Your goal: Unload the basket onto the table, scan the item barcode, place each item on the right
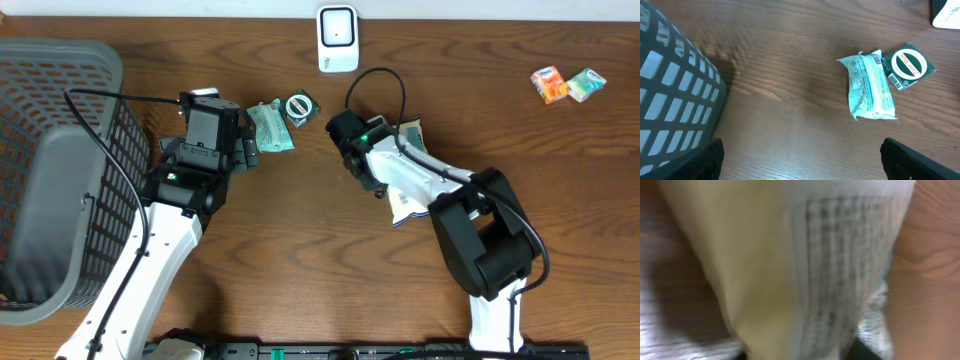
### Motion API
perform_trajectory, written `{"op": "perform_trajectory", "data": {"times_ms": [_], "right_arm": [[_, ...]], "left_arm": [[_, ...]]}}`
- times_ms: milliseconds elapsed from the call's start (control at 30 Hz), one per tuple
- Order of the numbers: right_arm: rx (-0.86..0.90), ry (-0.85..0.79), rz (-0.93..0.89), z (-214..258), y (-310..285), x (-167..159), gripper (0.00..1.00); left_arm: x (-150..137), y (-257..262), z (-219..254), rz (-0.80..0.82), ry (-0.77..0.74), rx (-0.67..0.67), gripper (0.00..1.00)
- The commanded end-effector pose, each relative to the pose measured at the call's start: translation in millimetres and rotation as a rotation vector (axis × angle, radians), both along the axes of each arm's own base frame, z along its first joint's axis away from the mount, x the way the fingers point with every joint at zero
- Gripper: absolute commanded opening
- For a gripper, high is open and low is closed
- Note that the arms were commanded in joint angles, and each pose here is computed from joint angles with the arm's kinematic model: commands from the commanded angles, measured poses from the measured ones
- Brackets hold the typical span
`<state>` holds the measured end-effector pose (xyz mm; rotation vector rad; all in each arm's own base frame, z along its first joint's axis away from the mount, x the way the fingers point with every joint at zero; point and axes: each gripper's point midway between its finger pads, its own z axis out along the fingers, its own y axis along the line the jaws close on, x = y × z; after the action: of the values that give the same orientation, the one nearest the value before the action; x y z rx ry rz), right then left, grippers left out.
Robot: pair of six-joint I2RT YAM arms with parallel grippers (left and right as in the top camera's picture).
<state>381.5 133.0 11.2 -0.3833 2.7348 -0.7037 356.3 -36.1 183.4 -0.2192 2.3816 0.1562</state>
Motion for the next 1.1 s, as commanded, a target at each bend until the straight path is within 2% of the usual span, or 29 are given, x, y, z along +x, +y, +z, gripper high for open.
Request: {"op": "perform_trajectory", "data": {"times_ms": [0,167,400,500,533,633,900,1000,1067], "right_arm": [[0.057,0.071,-0.033,-17,-2,-9,0.01],[0.283,0.142,-0.009,4,26,-7,0.01],[0.894,0.185,0.208,111,103,-3,0.01],[1.168,0.208,0.302,158,120,-9,0.01],[1.320,0.260,0.349,177,125,-18,0.01],[1.468,0.348,0.332,178,123,-29,0.01],[1.527,0.456,0.141,99,107,-47,0.01],[1.385,0.399,0.001,59,81,-40,0.01],[1.219,0.336,-0.102,35,52,-30,0.08]], "left_arm": [[0,4,4,0.005,-0.011,0.019,0.98],[0,4,4,0.005,-0.011,0.019,0.98],[0,4,4,0.005,-0.011,0.019,0.98],[0,4,4,0.004,-0.011,0.018,0.98],[0,4,4,0.005,-0.011,0.019,0.98],[0,4,4,0.005,-0.010,0.019,0.98],[0,4,4,0.005,-0.011,0.019,0.98],[0,4,4,0.005,-0.011,0.019,0.98],[0,4,4,0.005,-0.011,0.019,0.98]]}}
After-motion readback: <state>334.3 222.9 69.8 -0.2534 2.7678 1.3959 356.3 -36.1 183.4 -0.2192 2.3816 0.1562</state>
